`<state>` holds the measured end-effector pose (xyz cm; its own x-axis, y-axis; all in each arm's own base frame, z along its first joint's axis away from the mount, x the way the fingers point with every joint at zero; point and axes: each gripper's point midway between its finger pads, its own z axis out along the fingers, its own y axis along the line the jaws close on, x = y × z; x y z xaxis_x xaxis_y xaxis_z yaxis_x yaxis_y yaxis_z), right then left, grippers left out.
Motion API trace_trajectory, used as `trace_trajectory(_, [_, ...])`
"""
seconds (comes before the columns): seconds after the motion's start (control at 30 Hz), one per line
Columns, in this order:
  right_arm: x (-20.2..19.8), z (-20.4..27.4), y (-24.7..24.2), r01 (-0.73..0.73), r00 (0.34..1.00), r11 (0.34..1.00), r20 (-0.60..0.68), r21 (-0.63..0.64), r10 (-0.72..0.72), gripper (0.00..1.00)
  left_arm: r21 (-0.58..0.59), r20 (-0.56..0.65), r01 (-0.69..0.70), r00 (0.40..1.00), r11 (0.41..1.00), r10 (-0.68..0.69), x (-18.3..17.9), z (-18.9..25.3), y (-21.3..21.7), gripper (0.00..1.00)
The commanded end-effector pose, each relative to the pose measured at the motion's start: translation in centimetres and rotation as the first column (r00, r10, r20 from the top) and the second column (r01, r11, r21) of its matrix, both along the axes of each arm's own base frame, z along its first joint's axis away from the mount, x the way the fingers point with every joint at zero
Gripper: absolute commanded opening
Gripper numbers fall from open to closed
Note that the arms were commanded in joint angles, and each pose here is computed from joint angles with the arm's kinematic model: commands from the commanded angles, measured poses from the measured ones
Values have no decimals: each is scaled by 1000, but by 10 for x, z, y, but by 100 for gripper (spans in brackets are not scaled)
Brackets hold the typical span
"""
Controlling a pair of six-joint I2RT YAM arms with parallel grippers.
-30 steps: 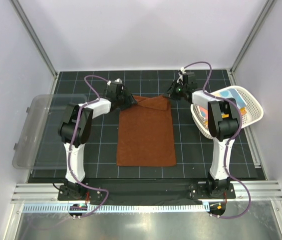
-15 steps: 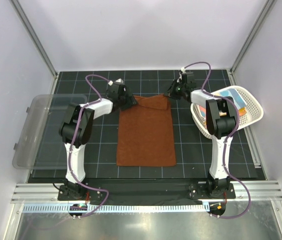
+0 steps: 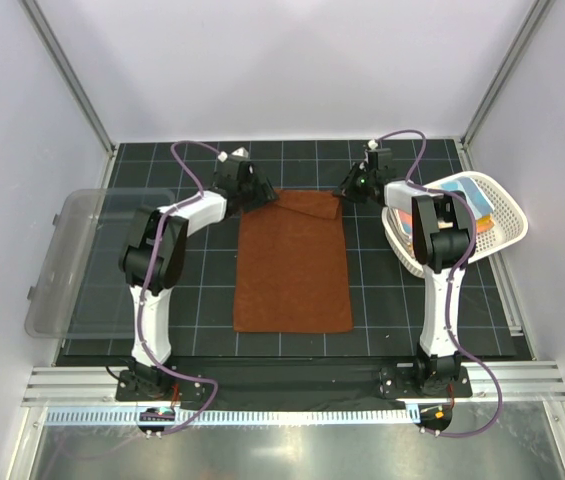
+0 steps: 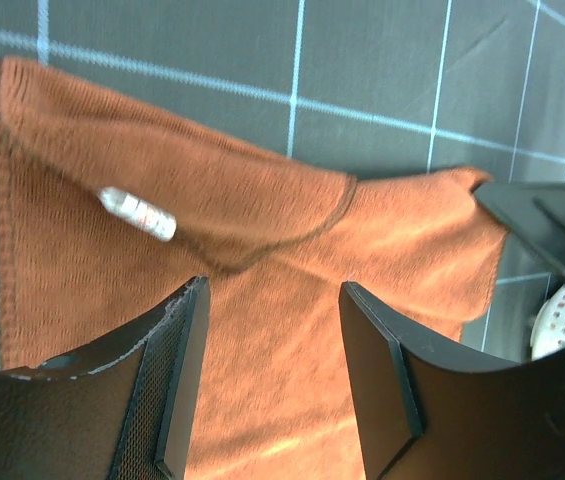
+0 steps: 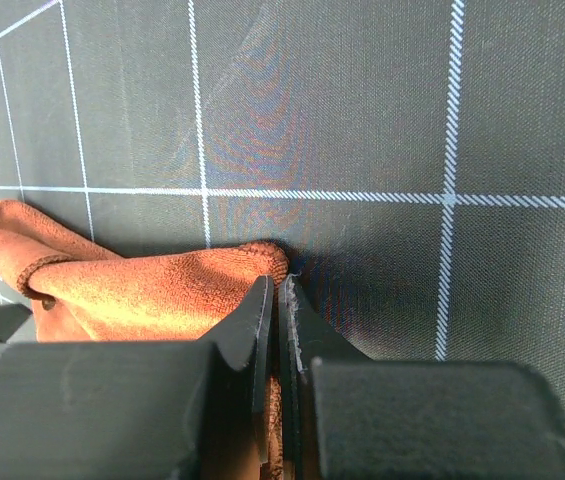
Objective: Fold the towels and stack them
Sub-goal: Fold the towel
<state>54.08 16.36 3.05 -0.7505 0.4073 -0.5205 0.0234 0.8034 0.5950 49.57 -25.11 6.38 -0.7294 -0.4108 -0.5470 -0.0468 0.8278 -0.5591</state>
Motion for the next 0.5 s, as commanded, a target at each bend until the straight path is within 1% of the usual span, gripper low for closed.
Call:
trace_trajectory(0.0, [17, 25, 3, 1, 997, 1000, 82, 23, -3, 1, 10, 24, -25, 999, 1000, 25, 15, 5, 0, 58])
trace_trajectory(0.07, [17, 26, 4, -2, 996, 1000, 84, 25, 0, 1, -14, -3, -58, 998, 998, 58, 17, 0, 0, 58])
trace_trajectory(0.13, [16, 26, 4, -3, 996, 1000, 84, 25, 1, 1, -39, -5, -88, 996, 995, 88, 19, 1, 0, 58])
trace_trajectory(0.2, [16, 28, 4, -4, 996, 1000, 89, 28, 2, 1, -87, -42, -137, 990, 987, 134, 14, -2, -1, 58])
trace_trajectory(0.23, [17, 29, 5, -5, 996, 1000, 92, 26, 3, 1, -111, -26, -181, 984, 977, 179, 19, 1, 3, 58])
trace_trajectory(0.27, [17, 28, 4, -5, 996, 1000, 92, 25, 2, 1, -155, -39, -226, 974, 962, 223, 18, 6, 3, 59])
trace_trajectory(0.33, [17, 29, 4, -7, 996, 1000, 94, 24, 5, 1, -214, -18, -291, 956, 932, 294, 14, 14, 11, 59])
trace_trajectory(0.37, [17, 29, 4, -8, 995, 1000, 95, 23, 6, 1, -256, -29, -342, 938, 904, 346, 15, 19, 14, 59])
trace_trajectory(0.47, [18, 25, 4, -4, 996, 1000, 86, 24, 2, 1, -309, -14, -372, 922, 876, 387, 15, 27, 16, 60])
